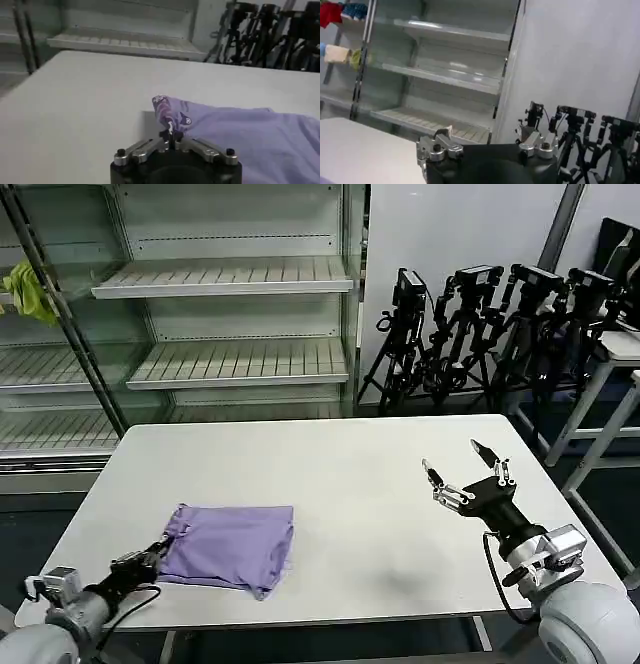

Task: Fold and organize the clothes.

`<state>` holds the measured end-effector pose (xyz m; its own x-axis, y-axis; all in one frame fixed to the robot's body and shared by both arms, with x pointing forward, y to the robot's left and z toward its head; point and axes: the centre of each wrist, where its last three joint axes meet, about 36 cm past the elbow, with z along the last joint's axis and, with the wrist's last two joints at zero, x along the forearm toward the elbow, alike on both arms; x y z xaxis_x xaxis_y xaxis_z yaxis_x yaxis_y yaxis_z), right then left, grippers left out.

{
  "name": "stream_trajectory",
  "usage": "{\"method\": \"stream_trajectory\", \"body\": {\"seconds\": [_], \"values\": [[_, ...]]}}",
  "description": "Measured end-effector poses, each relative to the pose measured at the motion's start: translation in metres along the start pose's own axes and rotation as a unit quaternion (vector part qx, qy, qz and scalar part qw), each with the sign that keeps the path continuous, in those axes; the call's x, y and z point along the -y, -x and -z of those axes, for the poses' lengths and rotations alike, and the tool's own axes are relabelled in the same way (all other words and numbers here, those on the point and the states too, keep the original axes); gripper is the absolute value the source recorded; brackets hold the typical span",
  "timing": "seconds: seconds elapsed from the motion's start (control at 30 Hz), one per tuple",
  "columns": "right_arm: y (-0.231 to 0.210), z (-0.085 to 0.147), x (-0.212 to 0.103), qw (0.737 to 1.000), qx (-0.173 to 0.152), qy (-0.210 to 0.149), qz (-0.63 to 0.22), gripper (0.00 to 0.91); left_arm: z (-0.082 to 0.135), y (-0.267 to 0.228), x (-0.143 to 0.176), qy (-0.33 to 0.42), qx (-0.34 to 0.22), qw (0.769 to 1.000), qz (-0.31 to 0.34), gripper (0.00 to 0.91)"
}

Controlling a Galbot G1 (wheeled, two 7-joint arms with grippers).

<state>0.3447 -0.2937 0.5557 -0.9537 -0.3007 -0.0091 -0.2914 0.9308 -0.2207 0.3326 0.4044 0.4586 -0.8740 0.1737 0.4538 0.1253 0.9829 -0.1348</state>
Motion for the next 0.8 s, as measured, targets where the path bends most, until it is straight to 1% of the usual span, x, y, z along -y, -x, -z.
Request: {"method": "stream_trajectory", "body": {"seconds": [0.17,0.27,0.47,0.57,0.7,0.8], "values": [[0.003,-0.001,0.002,1.0,0.002,-0.001,0.002,0.907,0.016,-0.014,-0.025,0.014,0.003,0.999,0.037,0.071],[0.005,-0.001,0.003,1.0,0.004,-0.001,0.002,0.907,0.03,-0.024,-0.042,0.027,0.008,0.998,0.06,0.071],[0.008,-0.001,0.006,1.0,0.009,0.002,0.0,0.907,0.068,-0.046,-0.073,0.062,0.026,0.992,0.106,0.071],[0.008,-0.002,0.007,1.0,0.01,0.003,-0.001,0.907,0.09,-0.057,-0.088,0.084,0.038,0.987,0.129,0.071],[0.008,-0.003,0.008,1.0,0.011,0.005,-0.002,0.907,0.12,-0.07,-0.096,0.117,0.061,0.98,0.15,0.071],[0.007,-0.003,0.009,1.0,0.012,0.006,-0.005,0.907,0.134,-0.076,-0.096,0.132,0.073,0.976,0.158,0.071]]}}
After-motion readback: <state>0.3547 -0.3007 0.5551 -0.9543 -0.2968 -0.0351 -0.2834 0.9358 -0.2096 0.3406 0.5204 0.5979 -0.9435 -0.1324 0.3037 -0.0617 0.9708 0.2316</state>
